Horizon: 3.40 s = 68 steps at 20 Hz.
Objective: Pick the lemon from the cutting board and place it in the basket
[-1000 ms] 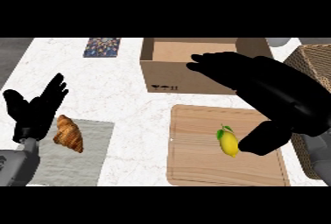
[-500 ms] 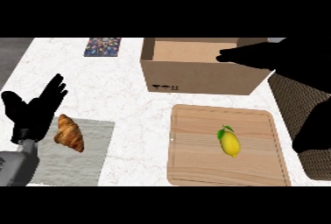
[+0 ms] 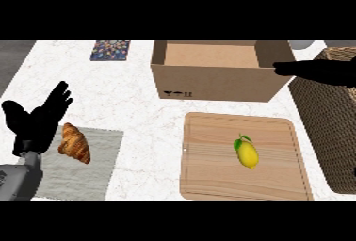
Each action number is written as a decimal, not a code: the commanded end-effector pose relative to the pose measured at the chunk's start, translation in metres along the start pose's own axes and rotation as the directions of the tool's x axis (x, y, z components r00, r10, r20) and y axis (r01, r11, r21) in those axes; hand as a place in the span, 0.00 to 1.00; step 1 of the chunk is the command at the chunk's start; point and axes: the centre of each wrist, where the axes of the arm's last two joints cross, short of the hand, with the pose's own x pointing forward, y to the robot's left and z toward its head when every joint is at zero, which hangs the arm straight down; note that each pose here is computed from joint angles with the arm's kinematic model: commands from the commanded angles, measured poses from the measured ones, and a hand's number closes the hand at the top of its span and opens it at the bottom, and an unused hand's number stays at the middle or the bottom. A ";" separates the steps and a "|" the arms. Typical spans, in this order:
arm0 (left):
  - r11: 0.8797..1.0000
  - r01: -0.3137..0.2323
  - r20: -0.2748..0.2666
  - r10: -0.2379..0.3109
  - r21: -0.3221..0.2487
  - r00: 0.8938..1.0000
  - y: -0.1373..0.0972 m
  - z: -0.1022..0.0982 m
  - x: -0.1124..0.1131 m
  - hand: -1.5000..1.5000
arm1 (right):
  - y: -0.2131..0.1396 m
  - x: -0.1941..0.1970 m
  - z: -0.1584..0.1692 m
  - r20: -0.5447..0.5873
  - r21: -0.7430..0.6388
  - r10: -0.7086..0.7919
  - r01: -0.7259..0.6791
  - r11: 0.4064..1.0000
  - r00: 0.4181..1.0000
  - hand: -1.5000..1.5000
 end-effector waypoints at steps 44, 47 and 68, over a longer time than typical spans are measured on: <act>1.000 0.007 0.015 -0.007 -0.011 1.000 -0.014 -0.014 0.000 0.50 | 0.199 -0.123 -0.098 0.081 0.050 -0.108 0.104 0.993 0.991 0.00; 1.000 0.003 -0.010 -0.003 -0.008 1.000 -0.006 -0.006 0.006 0.50 | 0.213 -0.105 -0.087 0.076 0.060 -0.095 0.091 0.994 0.993 0.00; 1.000 -0.003 -0.006 0.003 -0.008 1.000 0.006 0.000 -0.006 0.50 | 0.258 -0.111 -0.124 0.055 0.089 0.150 -0.155 0.984 0.987 1.00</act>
